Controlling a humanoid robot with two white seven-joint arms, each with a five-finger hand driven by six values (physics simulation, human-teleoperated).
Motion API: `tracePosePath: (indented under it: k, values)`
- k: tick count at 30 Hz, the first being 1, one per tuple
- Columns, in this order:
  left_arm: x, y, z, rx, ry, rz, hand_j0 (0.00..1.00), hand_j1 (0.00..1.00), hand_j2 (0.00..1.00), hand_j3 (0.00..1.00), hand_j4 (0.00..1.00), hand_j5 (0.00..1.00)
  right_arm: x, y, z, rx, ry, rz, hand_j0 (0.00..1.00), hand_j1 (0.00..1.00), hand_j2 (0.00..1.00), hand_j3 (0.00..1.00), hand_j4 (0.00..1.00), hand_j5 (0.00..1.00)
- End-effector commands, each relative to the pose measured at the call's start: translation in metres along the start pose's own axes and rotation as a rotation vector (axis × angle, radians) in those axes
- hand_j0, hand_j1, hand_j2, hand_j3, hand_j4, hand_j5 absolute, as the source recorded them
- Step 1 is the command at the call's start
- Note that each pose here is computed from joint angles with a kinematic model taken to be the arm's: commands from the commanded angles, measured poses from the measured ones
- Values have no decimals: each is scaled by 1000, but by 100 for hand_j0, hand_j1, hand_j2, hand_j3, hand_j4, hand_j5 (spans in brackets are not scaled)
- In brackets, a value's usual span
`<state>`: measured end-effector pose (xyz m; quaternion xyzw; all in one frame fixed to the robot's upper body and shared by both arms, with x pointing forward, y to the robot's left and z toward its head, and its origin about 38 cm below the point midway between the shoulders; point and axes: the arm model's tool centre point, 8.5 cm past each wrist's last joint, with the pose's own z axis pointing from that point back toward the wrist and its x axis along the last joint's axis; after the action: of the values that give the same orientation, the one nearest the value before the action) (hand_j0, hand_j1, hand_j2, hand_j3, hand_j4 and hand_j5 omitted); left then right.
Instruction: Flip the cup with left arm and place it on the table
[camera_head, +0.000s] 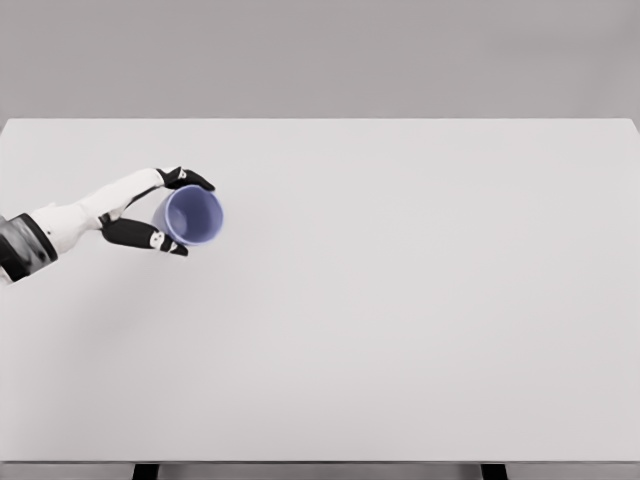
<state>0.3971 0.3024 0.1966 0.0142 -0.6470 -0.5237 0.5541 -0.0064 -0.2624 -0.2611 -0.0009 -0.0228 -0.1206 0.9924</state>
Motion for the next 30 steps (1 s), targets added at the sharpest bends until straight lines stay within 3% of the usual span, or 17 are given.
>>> tracePosePath:
  k: [1, 7, 16, 21, 30]
  values:
    - [-1, 1, -1, 20, -24, 59, 67, 67, 67, 67, 67, 67, 0, 0, 0, 0, 0, 0, 100, 100, 100, 100, 100, 100]
    - [2, 1, -9, 45, -107, 193, 67, 67, 67, 67, 67, 67, 0, 0, 0, 0, 0, 0, 100, 100, 100, 100, 100, 100]
    - [-9, -8, -12, 52, -129, 296, 68, 68, 68, 68, 68, 68, 0, 0, 0, 0, 0, 1, 100, 100, 100, 100, 100, 100]
    - [-19, -19, -16, 59, -138, 381, 68, 68, 68, 68, 68, 68, 0, 0, 0, 0, 0, 1, 100, 100, 100, 100, 100, 100]
    - [-27, -47, -16, 42, -130, 445, 68, 68, 68, 68, 68, 68, 0, 0, 0, 0, 0, 0, 100, 100, 100, 100, 100, 100]
